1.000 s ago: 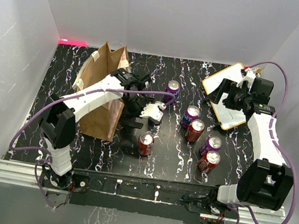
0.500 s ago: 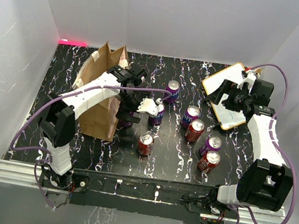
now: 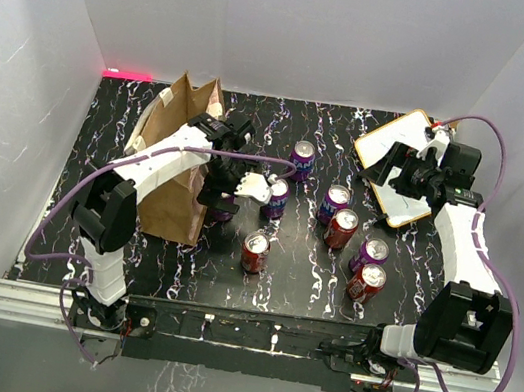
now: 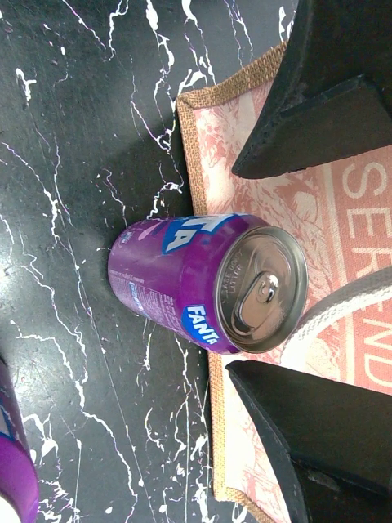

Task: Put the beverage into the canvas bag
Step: Pick up the drink from the center of the board.

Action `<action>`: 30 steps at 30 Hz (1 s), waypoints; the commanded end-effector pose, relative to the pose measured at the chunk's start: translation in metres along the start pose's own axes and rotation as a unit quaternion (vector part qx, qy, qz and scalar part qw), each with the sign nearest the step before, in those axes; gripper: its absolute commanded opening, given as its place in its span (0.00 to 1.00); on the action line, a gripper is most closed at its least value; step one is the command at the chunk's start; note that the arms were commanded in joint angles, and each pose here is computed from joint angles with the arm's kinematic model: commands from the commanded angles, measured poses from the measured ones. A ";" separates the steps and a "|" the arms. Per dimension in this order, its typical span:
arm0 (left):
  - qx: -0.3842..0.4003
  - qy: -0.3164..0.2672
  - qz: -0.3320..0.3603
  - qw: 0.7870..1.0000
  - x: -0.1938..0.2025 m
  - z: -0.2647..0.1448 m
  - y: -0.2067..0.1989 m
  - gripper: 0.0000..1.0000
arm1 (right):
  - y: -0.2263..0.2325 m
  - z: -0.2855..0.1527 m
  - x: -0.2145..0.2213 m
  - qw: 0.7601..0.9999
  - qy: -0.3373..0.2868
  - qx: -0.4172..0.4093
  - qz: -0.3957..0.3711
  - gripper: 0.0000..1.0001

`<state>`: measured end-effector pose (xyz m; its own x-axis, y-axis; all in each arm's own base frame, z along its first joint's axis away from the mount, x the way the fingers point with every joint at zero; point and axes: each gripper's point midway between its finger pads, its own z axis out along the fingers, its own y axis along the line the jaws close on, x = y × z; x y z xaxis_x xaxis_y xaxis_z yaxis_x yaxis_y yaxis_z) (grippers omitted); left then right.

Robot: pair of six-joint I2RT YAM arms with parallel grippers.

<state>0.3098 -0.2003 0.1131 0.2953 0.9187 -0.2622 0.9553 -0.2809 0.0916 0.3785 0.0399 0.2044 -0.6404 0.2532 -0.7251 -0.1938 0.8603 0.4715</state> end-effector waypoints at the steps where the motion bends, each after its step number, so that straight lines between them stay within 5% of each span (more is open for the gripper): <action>1: 0.020 0.006 0.006 1.000 0.005 0.002 -0.008 0.89 | 0.008 -0.011 -0.019 0.999 -0.039 -0.009 -0.016 0.96; 8: 0.018 -0.001 -0.004 1.000 0.006 0.012 -0.006 0.82 | 0.008 -0.012 -0.017 0.999 -0.039 -0.009 -0.010 0.96; 16: 0.024 -0.008 -0.017 1.000 0.001 0.011 -0.004 0.60 | 0.006 -0.012 -0.017 0.999 -0.040 -0.008 -0.005 0.95; 22: 0.022 0.011 -0.024 0.999 0.010 0.012 -0.007 0.77 | 0.005 -0.012 -0.018 0.999 -0.041 -0.008 -0.002 0.95; 30: 0.012 0.023 -0.031 0.999 0.022 0.013 -0.004 0.82 | 0.006 -0.012 -0.018 0.999 -0.041 -0.013 0.007 0.95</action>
<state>0.3135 -0.1917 0.0925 0.2515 0.9400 -0.2306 0.9678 -0.2440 0.0610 0.3751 0.0354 0.2039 -0.6437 0.3020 -0.7031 -0.1562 0.8476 0.5071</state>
